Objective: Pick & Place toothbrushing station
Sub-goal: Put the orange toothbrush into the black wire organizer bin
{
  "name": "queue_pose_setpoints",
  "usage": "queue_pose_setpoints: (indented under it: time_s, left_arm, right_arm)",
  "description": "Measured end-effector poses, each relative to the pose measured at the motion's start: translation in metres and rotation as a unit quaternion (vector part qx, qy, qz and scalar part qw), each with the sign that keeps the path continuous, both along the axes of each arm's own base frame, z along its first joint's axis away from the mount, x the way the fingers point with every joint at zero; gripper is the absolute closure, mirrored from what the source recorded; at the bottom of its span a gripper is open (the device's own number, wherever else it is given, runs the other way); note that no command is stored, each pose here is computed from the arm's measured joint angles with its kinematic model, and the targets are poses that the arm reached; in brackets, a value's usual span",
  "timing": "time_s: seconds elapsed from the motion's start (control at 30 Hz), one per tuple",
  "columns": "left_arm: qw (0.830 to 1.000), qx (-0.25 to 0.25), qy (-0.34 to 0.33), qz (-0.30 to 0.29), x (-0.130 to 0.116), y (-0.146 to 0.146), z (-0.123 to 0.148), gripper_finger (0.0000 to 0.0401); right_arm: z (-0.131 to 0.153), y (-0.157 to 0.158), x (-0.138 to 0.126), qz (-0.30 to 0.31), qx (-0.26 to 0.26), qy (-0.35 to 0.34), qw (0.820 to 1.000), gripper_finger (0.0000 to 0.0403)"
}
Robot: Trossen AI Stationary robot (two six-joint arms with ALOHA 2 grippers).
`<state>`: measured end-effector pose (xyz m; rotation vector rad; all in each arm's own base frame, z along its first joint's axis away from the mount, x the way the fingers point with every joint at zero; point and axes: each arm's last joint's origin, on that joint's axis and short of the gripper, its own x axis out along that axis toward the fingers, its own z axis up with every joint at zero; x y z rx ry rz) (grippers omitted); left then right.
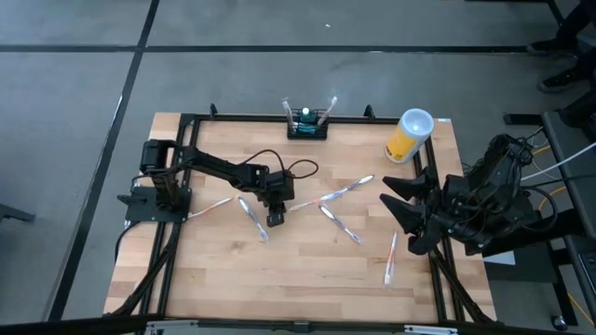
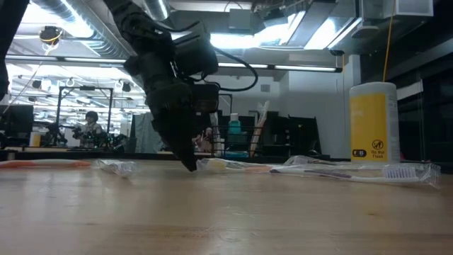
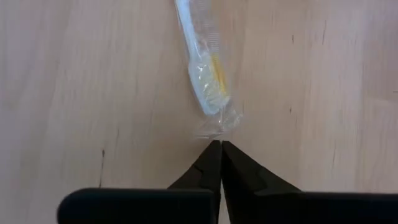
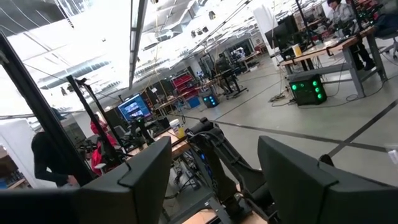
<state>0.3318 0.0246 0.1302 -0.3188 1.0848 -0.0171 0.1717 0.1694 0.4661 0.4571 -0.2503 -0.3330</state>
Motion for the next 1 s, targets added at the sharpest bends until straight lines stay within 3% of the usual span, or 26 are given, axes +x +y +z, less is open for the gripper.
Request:
queue_pose_setpoints:
  time_s: [0.27, 0.53, 0.7, 1.0]
  left_arm:
    - [0.999, 0.012, 0.015, 0.026, -0.002, -0.001, 0.001, 0.0387]
    - [1.000, 0.001, 0.009, 0.009, -0.002, -0.004, 0.001, 0.0279]
    - [1.000, 0.021, -0.004, -0.002, 0.001, -0.008, 0.002, 0.0223]
    - [0.999, 0.030, -0.026, 0.019, 0.004, 0.005, 0.005, 0.0223]
  right_arm:
    - [-0.003, 0.004, 0.003, -0.001, 0.002, 0.002, 1.000, 0.0160]
    - [-0.003, 0.004, 0.003, 0.000, 0.005, 0.000, 1.000, 0.0160]
    - [-0.003, 0.004, 0.003, 0.000, 0.009, -0.001, 1.000, 0.0160]
    - [-0.003, 0.003, 0.003, -0.005, 0.013, 0.000, 1.000, 0.0160]
